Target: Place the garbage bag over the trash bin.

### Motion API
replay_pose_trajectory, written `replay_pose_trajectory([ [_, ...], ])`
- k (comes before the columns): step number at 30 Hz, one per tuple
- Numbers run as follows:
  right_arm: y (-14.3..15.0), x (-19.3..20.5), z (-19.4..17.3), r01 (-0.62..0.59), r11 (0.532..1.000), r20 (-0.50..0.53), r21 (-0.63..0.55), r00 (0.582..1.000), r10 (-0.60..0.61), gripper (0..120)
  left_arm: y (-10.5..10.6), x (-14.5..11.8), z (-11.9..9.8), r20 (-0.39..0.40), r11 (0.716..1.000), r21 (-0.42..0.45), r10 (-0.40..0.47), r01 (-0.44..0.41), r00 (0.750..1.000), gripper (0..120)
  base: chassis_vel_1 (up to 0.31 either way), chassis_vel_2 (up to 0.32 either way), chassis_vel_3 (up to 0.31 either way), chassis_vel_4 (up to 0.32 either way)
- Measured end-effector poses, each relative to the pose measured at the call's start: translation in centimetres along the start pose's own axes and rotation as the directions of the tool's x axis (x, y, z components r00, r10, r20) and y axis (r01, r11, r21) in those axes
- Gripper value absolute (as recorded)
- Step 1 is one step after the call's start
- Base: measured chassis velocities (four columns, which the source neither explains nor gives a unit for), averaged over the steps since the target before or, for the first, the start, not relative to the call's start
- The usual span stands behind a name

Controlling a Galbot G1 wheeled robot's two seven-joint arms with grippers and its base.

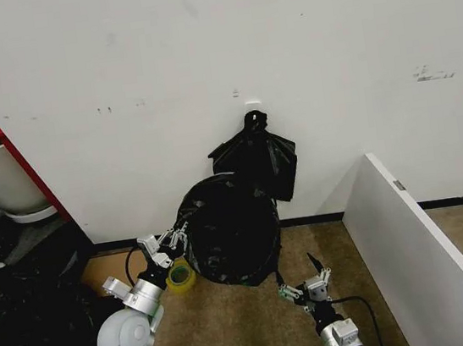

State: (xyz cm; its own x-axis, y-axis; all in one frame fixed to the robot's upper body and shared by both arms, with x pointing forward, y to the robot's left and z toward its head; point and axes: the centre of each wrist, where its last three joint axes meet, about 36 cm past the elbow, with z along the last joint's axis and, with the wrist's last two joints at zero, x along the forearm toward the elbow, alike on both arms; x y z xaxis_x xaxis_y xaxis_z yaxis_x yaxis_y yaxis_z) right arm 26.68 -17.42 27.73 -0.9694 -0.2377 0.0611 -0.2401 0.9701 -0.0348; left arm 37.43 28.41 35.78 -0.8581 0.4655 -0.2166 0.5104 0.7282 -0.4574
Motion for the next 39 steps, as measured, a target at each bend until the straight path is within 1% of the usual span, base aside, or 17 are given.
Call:
replay_pose_trajectory([
  [2, 0.0, -0.2, 0.1, 0.007, 1.000, 0.008, -0.005, 1.000, -0.007, 100, -0.3, 0.0, -0.1, -0.002, 1.000, 0.015, -0.012, 0.012, 1.000, 4, 0.000, 0.000, 0.000, 0.000],
  [4, -0.3, -0.4, 0.9, 0.014, 0.999, 0.021, 0.030, 1.000, -0.015, 100, -0.9, -0.3, -0.3, -0.002, 0.998, 0.044, -0.040, 0.040, 0.999, 4, 0.000, 0.000, 0.000, 0.000],
  [6, -0.9, -0.7, 1.7, 0.043, 0.998, 0.072, 0.042, 0.996, -0.046, 100, -1.4, -0.5, -0.5, -0.013, 0.995, 0.061, -0.077, 0.078, 0.997, 4, 0.000, 0.000, 0.000, 0.000],
  [8, -1.4, -0.9, 2.1, 0.114, 0.993, 0.144, -0.014, 0.983, -0.111, 100, -1.6, -0.8, -0.4, -0.023, 0.992, 0.068, -0.106, 0.108, 0.994, 4, 0.000, 0.000, 0.000, 0.000],
  [9, -1.4, -0.9, 2.1, 0.114, 0.993, 0.144, -0.014, 0.983, -0.111, 100, -1.6, -0.8, -0.4, -0.023, 0.992, 0.068, -0.106, 0.108, 0.994, 4, 0.000, 0.000, 0.000, 0.000],
  [13, -1.8, -0.5, 1.9, 0.268, 0.947, 0.265, -0.180, 0.940, -0.216, 100, -1.1, -1.3, 0.2, -0.040, 0.982, 0.075, -0.171, 0.174, 0.984, 4, 0.000, 0.000, 0.000, 0.000],
  [14, -1.8, -0.5, 1.9, 0.268, 0.947, 0.265, -0.180, 0.940, -0.216, 100, -1.1, -1.3, 0.2, -0.040, 0.982, 0.075, -0.171, 0.174, 0.984, 4, 0.000, 0.000, 0.000, 0.000],
  [17, -2.4, -0.4, 2.3, 0.336, 0.912, 0.312, -0.236, 0.915, -0.257, 100, -0.9, -1.9, 0.3, -0.042, 0.976, 0.091, -0.194, 0.198, 0.980, 4, 0.000, 0.000, 0.000, 0.000],
  [21, -2.8, -0.5, 3.4, 0.391, 0.877, 0.336, -0.278, 0.895, -0.293, 100, -0.6, -2.6, 0.4, -0.050, 0.973, 0.100, -0.204, 0.208, 0.978, 4, 0.000, 0.000, 0.000, 0.000],
  [25, -2.7, -0.7, 3.2, 0.383, 0.871, 0.359, -0.308, 0.895, -0.266, 100, -0.3, -2.4, 0.4, -0.061, 0.975, 0.086, -0.198, 0.203, 0.978, 4, 0.000, 0.000, 0.000, 0.000],
  [28, -2.8, -1.0, 1.5, 0.307, 0.891, 0.377, -0.335, 0.910, -0.172, 100, 0.5, -1.7, 0.6, -0.075, 0.985, 0.026, -0.170, 0.172, 0.983, 4, 0.000, 0.000, 0.000, 0.000],
  [30, -2.8, -1.1, -0.4, 0.195, 0.918, 0.362, -0.345, 0.930, -0.061, 100, 1.3, -1.1, 0.9, -0.078, 0.989, -0.043, -0.142, 0.139, 0.987, 4, 0.000, 0.000, 0.000, 0.000],
  [31, -2.8, -1.1, -0.4, 0.195, 0.918, 0.362, -0.345, 0.930, -0.061, 100, 1.3, -1.1, 0.9, -0.078, 0.989, -0.043, -0.142, 0.139, 0.987, 4, 0.000, 0.000, 0.000, 0.000],
  [34, -2.5, -1.3, -3.5, 0.087, 0.936, 0.358, -0.342, 0.933, 0.044, 100, 2.4, 0.0, 1.7, -0.059, 0.985, -0.152, -0.089, 0.079, 0.994, 4, 0.000, 0.000, 0.000, 0.000],
  [37, -2.5, -1.4, -6.3, 0.064, 0.949, 0.377, -0.308, 0.924, 0.060, 100, 3.4, 1.3, 2.9, -0.032, 0.956, -0.294, -0.004, -0.005, 0.999, 4, 0.000, 0.000, 0.000, 0.000],
  [38, -2.5, -1.4, -6.3, 0.064, 0.949, 0.377, -0.308, 0.924, 0.060, 100, 3.4, 1.3, 2.9, -0.032, 0.956, -0.294, -0.004, -0.005, 0.999, 4, 0.000, 0.000, 0.000, 0.000],
  [39, -2.6, -1.5, -7.0, 0.068, 0.958, 0.382, -0.277, 0.923, 0.045, 100, 3.7, 1.9, 3.5, -0.016, 0.936, -0.351, 0.039, -0.043, 0.999, 4, 0.000, 0.000, 0.000, 0.000],
])
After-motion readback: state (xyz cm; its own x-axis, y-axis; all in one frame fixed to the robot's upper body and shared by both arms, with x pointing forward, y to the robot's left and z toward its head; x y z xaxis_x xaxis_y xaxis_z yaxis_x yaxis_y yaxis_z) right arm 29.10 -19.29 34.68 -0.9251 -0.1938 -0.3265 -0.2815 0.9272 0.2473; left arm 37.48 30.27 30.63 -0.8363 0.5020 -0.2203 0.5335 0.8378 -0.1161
